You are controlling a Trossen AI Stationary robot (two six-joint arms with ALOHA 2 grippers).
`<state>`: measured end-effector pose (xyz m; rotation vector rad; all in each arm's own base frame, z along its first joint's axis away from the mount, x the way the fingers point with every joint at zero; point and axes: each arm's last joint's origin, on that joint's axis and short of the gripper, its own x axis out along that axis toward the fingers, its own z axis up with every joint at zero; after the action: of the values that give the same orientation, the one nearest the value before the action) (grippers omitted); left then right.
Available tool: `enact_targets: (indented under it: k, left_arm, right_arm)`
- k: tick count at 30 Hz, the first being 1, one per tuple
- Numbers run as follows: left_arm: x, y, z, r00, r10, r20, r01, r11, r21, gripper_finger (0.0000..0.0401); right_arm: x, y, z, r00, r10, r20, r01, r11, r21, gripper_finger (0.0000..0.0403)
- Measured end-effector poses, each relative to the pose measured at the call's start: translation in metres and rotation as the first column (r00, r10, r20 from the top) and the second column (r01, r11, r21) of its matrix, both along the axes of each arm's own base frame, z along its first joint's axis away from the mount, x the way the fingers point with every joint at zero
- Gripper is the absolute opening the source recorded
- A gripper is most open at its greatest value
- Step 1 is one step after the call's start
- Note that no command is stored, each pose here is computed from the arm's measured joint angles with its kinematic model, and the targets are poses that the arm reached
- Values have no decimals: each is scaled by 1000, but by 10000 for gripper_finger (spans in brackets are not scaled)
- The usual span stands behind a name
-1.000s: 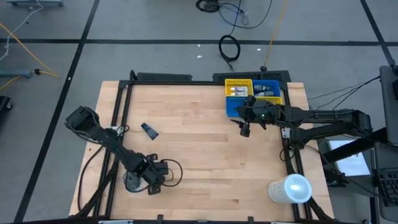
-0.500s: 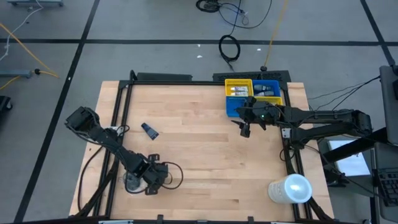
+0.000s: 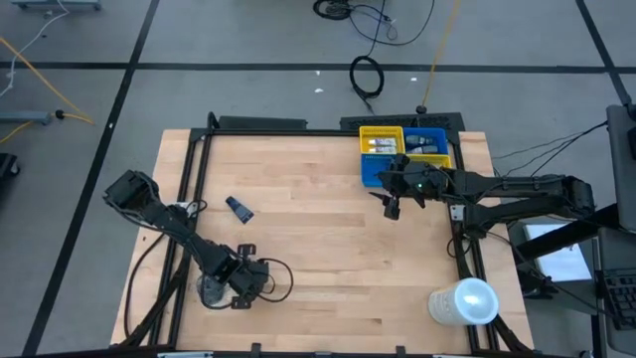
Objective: Pick & Place Travel size toiletries
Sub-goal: Put the white toothpaste into the top yellow basket
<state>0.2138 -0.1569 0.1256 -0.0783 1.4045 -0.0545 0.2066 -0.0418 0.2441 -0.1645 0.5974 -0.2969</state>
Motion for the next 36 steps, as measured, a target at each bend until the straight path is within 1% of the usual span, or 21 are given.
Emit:
enact_targets:
  k: [2,3,5,9,11,15,18,23,27,29,32,34,36]
  left_arm:
    - [0,0,0,1000,-1,1,1,1000,-1,45]
    - [0,0,0,1000,-1,1,1,1000,-2,39]
    - [0,0,0,1000,3,1,-3,1000,-2,39]
    - [5,3,2,999,19,35,-20,999,26,39]
    - [11,4,5,999,-2,53,0,999,35,39]
    - [27,11,16,992,-41,121,25,992,126,39]
    - [43,18,29,983,-58,177,29,986,164,39]
    - [68,39,48,966,-72,248,2,962,273,39]
    - [89,58,68,946,-65,316,-40,948,315,39]
    - [101,67,79,928,-72,365,-55,944,326,39]
    - [118,79,97,881,-108,460,-62,939,338,39]
    - [128,88,109,846,-127,517,-71,935,347,39]
    - [138,98,120,801,-144,581,-84,933,349,39]
  right_arm:
    - [0,0,0,1000,0,0,0,1000,0,238]
    - [0,0,0,1000,0,0,0,1000,0,238]
    - [0,0,0,1000,0,0,0,1000,0,238]
    - [0,0,0,1000,0,0,0,1000,0,238]
    - [0,0,0,1000,0,0,0,1000,0,238]
    - [0,0,0,1000,0,0,0,1000,0,238]
    - [0,0,0,1000,0,1,0,1000,0,238]
    - [0,0,1,1000,-1,11,1,1000,-2,238]
    - [1,0,1,1000,0,14,0,1000,-2,238]
    - [1,0,1,1000,0,19,0,1000,-3,238]
    - [2,0,3,999,0,32,1,1000,-5,238]
    - [2,0,3,999,1,37,-1,1000,-6,238]
    - [2,0,3,999,1,37,-1,1000,-6,238]
